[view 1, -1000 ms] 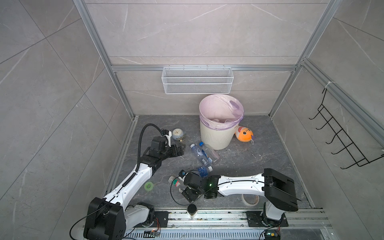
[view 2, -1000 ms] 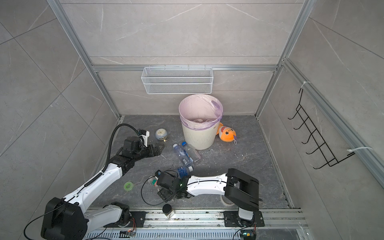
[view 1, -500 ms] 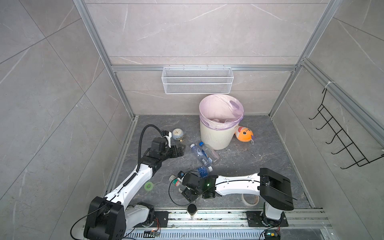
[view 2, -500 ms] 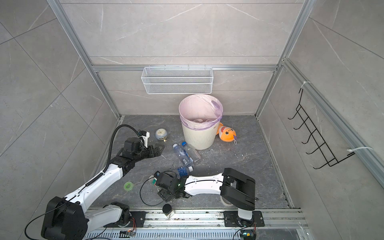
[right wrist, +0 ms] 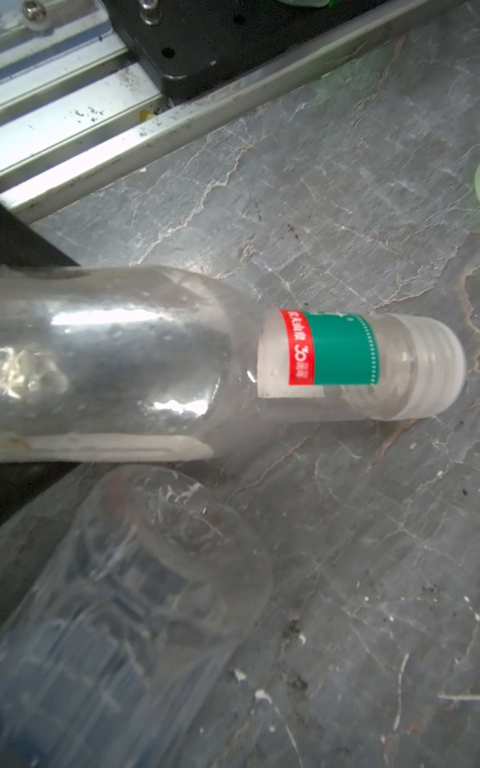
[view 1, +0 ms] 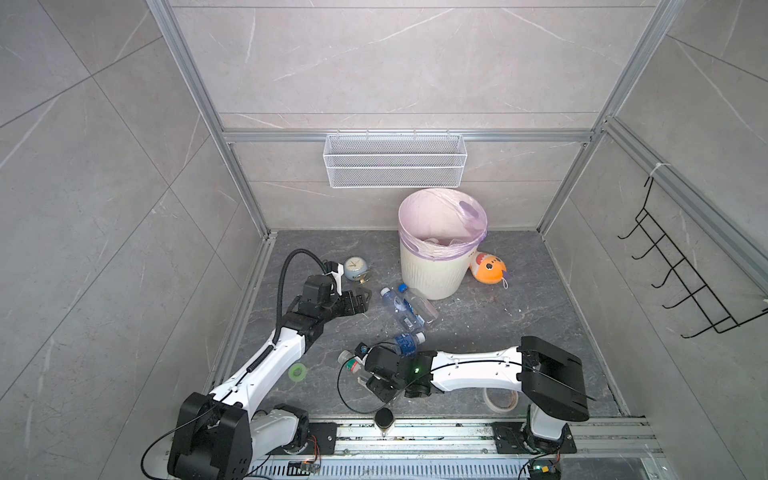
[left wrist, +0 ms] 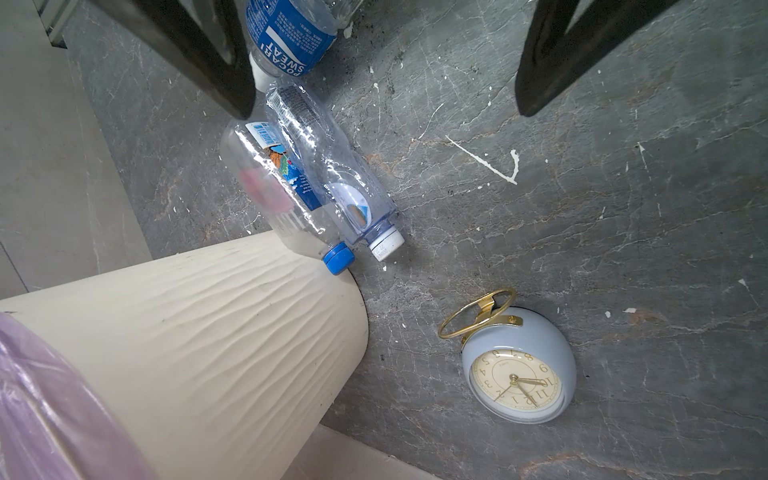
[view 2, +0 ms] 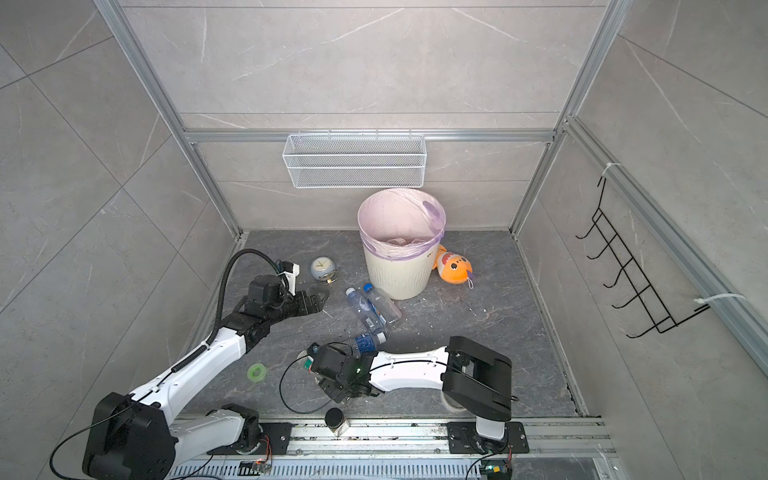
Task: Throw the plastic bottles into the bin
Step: 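Close the right gripper on the green-and-red-labelled bottle near the robot, then lift the green-and-red-labelled bottle with the right gripper toward the bin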
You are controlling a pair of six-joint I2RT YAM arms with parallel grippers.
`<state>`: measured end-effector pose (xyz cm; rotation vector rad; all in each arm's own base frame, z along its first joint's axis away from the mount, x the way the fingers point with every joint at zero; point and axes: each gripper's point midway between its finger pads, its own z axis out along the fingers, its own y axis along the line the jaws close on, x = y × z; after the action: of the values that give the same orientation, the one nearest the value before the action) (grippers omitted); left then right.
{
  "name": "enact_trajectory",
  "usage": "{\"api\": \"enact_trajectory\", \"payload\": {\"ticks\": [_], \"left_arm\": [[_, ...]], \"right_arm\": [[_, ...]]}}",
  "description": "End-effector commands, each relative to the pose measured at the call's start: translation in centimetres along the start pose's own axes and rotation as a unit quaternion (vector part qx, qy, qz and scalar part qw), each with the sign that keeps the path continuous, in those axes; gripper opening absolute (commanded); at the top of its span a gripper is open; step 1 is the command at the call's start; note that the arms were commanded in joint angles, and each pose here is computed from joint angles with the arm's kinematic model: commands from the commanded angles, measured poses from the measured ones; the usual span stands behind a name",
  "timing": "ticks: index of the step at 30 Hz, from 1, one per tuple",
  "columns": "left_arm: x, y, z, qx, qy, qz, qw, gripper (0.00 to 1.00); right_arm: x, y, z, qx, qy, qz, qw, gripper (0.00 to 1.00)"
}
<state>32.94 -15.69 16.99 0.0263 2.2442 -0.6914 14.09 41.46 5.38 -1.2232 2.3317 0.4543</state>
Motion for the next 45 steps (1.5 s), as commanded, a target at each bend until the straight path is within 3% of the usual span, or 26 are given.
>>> {"api": "enact_trajectory", "payload": {"ticks": [1,13,21,45], "left_arm": [[-0.5,-0.2,0.2,0.011,-0.009,-0.006,1.000,1.00],[-0.7,-0.4,0.1,0.012,-0.007,-0.008,1.000,1.00],[-0.9,-0.8,0.5,0.016,-0.001,-0.008,1.000,1.00],[2.5,-2.3,1.9,0.022,0.042,0.034,0.998,1.00]], "right_arm": [[-1.1,-0.1,-2.2,0.008,-0.023,-0.016,1.000,0.36],[-1.2,-1.3,-6.2,0.036,-0.061,-0.021,0.997,0.36],[-0.5,-3.9,-9.6,0.076,-0.114,0.018,0.990,0.35],[3.3,-12.3,-18.8,0.214,-0.249,0.161,0.931,0.35]]}}
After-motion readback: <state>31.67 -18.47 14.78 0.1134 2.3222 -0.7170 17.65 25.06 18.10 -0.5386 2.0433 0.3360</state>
